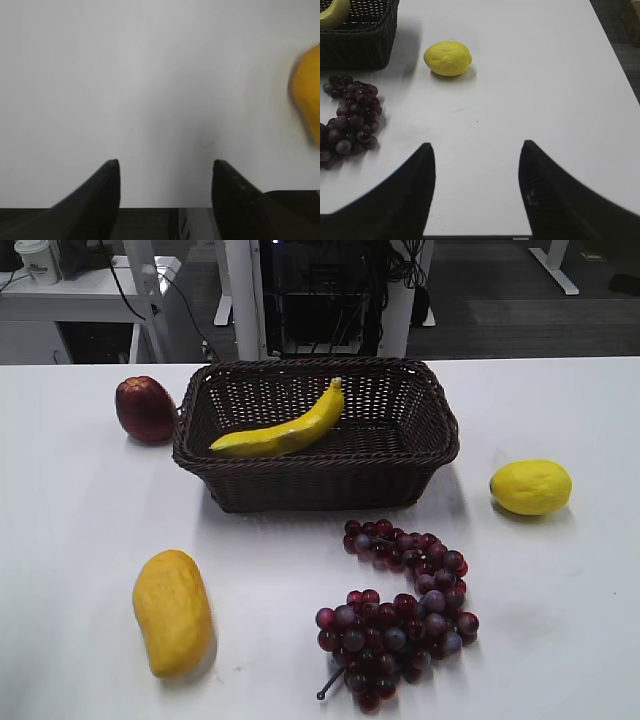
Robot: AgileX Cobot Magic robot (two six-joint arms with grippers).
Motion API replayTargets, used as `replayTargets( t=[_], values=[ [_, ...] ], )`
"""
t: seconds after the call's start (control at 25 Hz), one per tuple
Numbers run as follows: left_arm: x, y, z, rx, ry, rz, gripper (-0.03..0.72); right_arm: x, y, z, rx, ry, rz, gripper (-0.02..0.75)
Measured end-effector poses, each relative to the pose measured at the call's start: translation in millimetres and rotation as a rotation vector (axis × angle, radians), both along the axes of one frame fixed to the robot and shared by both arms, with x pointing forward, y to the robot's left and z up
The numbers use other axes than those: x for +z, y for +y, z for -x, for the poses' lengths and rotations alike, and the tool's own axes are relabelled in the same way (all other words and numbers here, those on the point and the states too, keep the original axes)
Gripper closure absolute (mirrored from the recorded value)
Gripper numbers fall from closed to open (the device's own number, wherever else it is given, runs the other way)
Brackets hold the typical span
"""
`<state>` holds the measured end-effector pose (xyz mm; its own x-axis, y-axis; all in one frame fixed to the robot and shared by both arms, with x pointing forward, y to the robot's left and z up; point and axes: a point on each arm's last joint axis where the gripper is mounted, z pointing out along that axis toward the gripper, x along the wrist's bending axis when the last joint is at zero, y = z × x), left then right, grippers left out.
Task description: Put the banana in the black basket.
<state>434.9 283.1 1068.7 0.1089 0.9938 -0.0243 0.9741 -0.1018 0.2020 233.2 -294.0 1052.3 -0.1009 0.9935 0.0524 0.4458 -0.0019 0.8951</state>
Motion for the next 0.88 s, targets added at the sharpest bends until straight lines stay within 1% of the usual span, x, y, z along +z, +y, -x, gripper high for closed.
replayTargets(
  t=[0.2, 0.48, 0.68, 0.88],
  values=[
    [8.0, 2.7, 40.8, 0.001, -0.092, 0.013, 0.117, 0.0, 0.0, 0.0, 0.0, 0.0, 0.0, 0.298],
    [10.5, 5.3, 89.0, 0.001, -0.24, 0.04, 0.117, 0.0, 0.0, 0.0, 0.0, 0.0, 0.0, 0.298],
    [4.6, 7.2, 112.8, 0.002, -0.353, 0.05, 0.117, 0.0, 0.0, 0.0, 0.0, 0.0, 0.0, 0.298],
    [-8.0, 8.8, 131.9, 0.003, -0.415, 0.055, 0.117, 0.0, 0.0, 0.0, 0.0, 0.0, 0.0, 0.298]
  ],
)
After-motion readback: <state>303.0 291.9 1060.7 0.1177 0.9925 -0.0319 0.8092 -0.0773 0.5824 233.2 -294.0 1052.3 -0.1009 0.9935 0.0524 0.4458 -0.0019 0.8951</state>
